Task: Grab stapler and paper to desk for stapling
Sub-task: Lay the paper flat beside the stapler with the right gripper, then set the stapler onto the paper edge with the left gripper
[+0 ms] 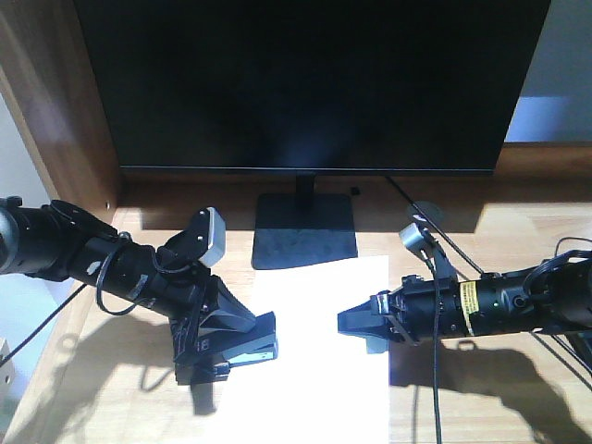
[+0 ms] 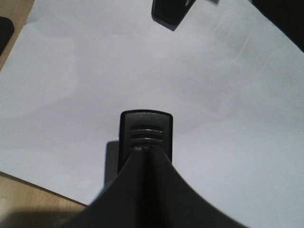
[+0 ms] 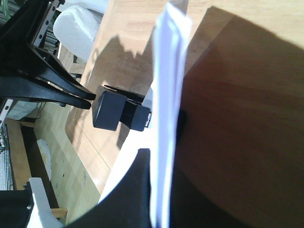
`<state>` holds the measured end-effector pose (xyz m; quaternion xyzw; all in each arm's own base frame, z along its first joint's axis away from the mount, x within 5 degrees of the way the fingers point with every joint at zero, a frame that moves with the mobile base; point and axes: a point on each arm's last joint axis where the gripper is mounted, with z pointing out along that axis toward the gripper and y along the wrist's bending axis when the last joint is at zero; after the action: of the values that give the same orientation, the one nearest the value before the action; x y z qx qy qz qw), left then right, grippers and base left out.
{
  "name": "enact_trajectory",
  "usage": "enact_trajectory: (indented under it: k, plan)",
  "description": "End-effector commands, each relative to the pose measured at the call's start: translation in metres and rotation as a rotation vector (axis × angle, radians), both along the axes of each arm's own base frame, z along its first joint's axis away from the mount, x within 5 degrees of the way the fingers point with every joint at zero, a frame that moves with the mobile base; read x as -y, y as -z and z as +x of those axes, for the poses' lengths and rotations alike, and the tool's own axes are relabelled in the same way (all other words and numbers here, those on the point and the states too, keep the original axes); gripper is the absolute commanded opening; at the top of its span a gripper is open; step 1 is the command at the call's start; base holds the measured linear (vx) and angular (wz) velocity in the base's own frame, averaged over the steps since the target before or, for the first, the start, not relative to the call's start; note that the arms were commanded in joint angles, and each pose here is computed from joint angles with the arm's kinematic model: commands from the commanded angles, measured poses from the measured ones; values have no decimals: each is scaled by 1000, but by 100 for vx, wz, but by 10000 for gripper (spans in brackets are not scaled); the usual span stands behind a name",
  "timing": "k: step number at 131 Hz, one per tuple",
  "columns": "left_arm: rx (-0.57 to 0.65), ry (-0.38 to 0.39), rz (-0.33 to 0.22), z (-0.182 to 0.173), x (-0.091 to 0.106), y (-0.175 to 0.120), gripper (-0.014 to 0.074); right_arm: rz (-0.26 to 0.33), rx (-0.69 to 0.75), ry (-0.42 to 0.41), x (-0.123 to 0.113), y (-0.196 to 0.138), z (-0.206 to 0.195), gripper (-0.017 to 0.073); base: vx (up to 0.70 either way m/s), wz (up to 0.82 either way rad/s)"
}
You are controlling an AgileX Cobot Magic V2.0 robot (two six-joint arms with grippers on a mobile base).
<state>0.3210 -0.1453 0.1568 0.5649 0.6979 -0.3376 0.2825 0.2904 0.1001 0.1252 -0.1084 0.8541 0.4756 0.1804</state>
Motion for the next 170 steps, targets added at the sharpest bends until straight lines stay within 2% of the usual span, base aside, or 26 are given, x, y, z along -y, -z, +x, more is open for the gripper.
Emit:
enact_trajectory:
  k: [1, 76, 86, 106, 139, 170]
  plan:
    - [44, -7, -72, 2, 4, -26, -6, 58, 56, -1, -2, -19, 4, 0, 0, 0]
    - [48, -11, -73, 2, 4, -26, -6, 60, 56, -2, -2, -19, 4, 0, 0, 0]
    - [64, -23, -89, 4, 5, -27, -6, 60, 56, -2, -2, -19, 4, 0, 0, 0]
    - [129, 25, -103, 4, 6, -28, -6, 60, 56, -2, -2, -19, 4, 0, 0, 0]
    - [76, 59, -79, 3, 17, -3, -6, 59, 56, 0, -2, -19, 5, 0, 0, 0]
    - [34, 43, -32, 5, 20, 22, -6, 62, 56, 2, -2, -19, 5, 3, 0, 0]
